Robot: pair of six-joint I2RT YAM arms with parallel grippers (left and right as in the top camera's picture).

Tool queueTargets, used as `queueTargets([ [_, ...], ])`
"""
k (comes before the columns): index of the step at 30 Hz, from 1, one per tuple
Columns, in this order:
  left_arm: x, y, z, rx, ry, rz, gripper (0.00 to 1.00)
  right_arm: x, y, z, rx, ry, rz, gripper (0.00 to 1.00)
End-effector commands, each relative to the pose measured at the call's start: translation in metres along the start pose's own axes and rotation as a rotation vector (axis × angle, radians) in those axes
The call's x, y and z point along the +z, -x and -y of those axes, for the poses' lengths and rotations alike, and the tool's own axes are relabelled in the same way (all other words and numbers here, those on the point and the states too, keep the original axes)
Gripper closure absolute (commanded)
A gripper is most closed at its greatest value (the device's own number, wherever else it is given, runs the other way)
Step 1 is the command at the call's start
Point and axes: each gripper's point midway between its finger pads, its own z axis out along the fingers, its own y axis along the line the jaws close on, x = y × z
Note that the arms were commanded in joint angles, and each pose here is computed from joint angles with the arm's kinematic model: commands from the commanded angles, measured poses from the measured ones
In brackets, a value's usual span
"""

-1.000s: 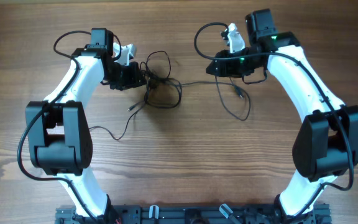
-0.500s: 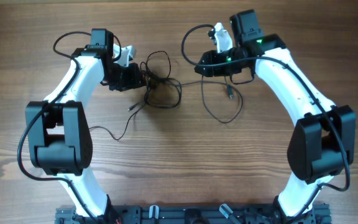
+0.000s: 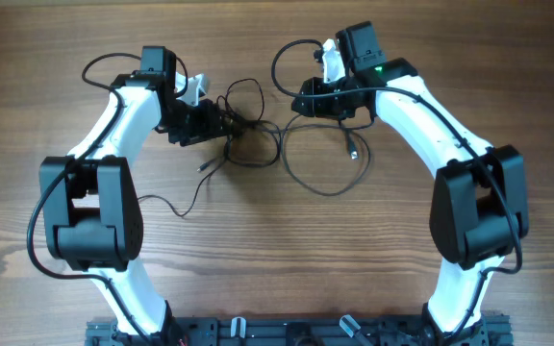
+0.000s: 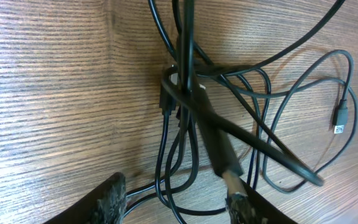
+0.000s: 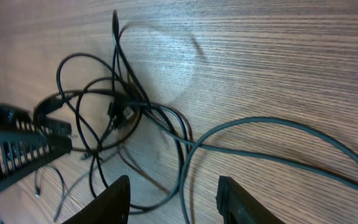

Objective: Untangle cables

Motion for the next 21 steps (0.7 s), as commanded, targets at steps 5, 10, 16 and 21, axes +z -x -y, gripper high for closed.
queueTargets([
  [5, -0.003, 0.005, 0.004, 0.013, -0.003, 0.024, 0.83, 0.013, -0.009, 0.008, 0.259, -0.024, -0.029, 0.52],
  [10, -0.003, 0.005, 0.004, 0.012, -0.003, 0.024, 0.9, 0.014, -0.008, 0.009, 0.355, -0.027, -0.023, 0.51],
  [16, -0.003, 0.005, 0.003, 0.012, -0.003, 0.024, 0.71, 0.022, -0.016, 0.012, 0.499, -0.077, -0.033, 0.51],
  [21, -0.003, 0.005, 0.003, 0.012, -0.003, 0.024, 0.56, 0.041, -0.032, 0.012, 0.567, -0.153, -0.044, 0.48],
])
